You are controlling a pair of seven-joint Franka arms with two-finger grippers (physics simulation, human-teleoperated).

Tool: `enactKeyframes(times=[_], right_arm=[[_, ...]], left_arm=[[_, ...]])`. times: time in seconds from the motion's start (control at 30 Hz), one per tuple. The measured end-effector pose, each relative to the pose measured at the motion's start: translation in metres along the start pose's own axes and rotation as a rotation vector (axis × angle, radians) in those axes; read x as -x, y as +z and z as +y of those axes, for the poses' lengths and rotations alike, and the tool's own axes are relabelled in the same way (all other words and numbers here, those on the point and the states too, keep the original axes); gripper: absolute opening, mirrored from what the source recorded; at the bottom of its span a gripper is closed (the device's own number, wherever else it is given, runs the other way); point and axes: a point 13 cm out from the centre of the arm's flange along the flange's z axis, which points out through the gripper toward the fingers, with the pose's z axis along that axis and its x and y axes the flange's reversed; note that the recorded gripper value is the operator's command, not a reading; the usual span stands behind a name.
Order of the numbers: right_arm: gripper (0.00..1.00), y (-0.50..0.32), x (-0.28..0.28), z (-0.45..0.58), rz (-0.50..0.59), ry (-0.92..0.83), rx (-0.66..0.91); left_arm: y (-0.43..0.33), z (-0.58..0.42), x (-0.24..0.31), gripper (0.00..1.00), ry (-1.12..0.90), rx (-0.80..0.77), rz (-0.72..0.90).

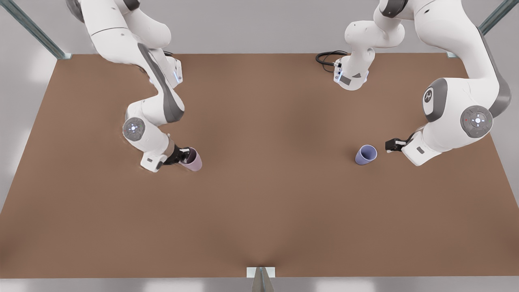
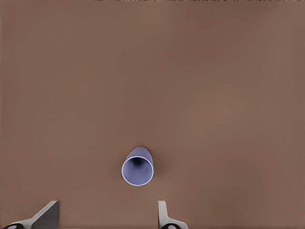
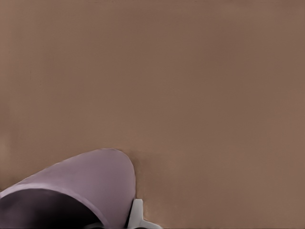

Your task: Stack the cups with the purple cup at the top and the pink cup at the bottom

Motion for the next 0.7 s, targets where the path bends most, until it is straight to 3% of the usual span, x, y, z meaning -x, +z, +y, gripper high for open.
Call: enactKeyframes(times=[0.13,0.23,0.37,0.7], right_arm=[[0.21,0.017,0.062,0.259,-0.032,-0.116,0.138],[0.21,0.079,0.092,0.367,-0.065,-0.069,0.135],[0.21,0.156,0.087,0.392,-0.057,0.074,0.053],[0.21,0.171,0.099,0.337,-0.082,0.5,-0.082]], left_arm=[[0.016,-0.001,-0.004,1.0,0.001,-0.001,0.011],[0.041,-0.003,-0.021,1.0,0.003,-0.001,0.024],[0.097,-0.006,-0.038,1.0,0.006,-0.007,0.031],[0.205,-0.012,-0.039,1.0,0.008,-0.013,-0.045]])
